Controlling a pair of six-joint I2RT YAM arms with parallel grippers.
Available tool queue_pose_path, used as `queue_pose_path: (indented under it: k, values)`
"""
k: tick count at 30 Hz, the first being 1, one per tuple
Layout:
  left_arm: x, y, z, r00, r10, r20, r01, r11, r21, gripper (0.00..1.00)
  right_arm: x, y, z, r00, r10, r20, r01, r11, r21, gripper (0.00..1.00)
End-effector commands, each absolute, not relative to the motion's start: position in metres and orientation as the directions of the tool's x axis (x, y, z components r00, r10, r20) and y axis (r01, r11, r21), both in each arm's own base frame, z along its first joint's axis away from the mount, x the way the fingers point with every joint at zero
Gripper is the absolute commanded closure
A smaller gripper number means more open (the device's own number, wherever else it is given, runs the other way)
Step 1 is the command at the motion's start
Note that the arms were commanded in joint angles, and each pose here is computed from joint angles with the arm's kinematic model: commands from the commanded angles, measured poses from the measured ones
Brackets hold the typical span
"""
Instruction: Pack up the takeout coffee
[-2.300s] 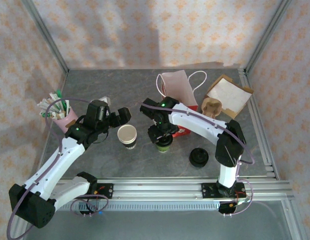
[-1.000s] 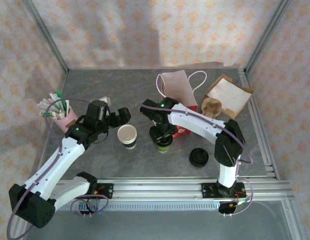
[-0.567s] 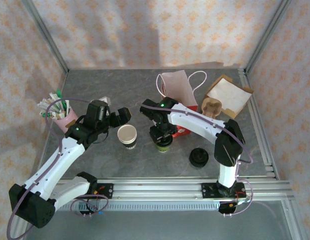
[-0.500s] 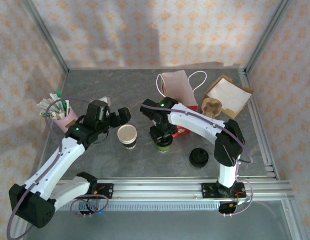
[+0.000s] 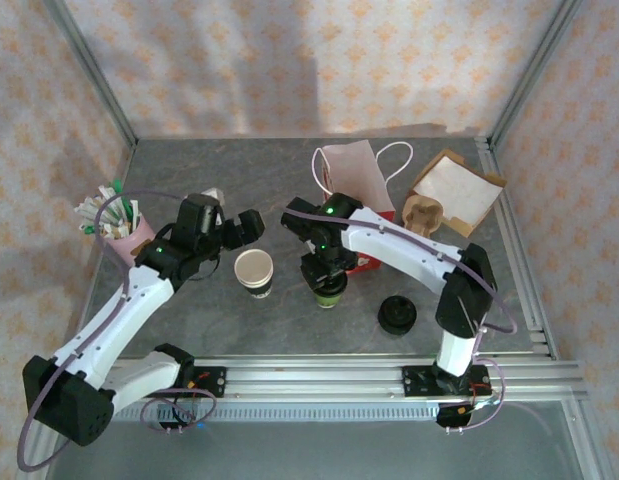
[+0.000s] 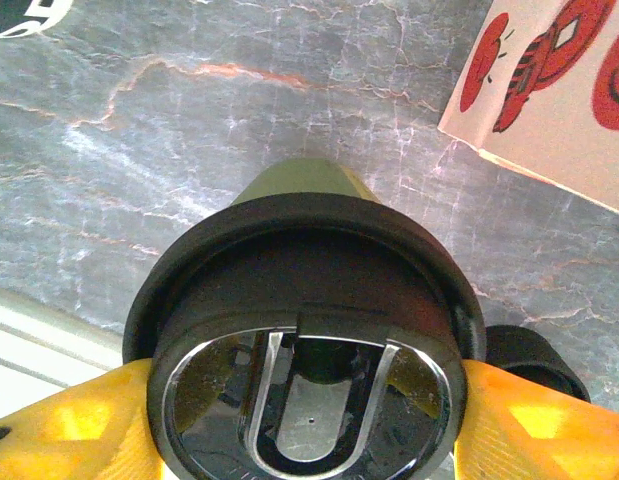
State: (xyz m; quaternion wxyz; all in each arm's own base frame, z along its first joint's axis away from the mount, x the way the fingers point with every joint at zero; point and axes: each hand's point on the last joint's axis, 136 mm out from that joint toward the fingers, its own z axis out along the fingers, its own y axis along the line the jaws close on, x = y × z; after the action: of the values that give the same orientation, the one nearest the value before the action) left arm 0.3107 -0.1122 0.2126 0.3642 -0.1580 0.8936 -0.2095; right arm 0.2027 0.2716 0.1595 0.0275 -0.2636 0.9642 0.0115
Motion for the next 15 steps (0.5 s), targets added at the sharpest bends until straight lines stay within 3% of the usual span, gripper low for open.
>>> queue_pose_path:
  k: [1,15]
  values:
    - [0.335,-0.112,0.243,-0.628,-0.444,-0.639,-0.100,0.860,-0.500,0.00,0.193,0.264,0.192,-0.860,-0.500,-0.105,-0.504,0.863,0.018,0.41]
    - [0.494,-0.141,0.262,-0.652,-0.452,-0.609,-0.103,0.848,-0.519,0.08,0.175,0.244,0.276,-0.855,-0.453,-0.252,-0.484,0.872,0.074,0.41]
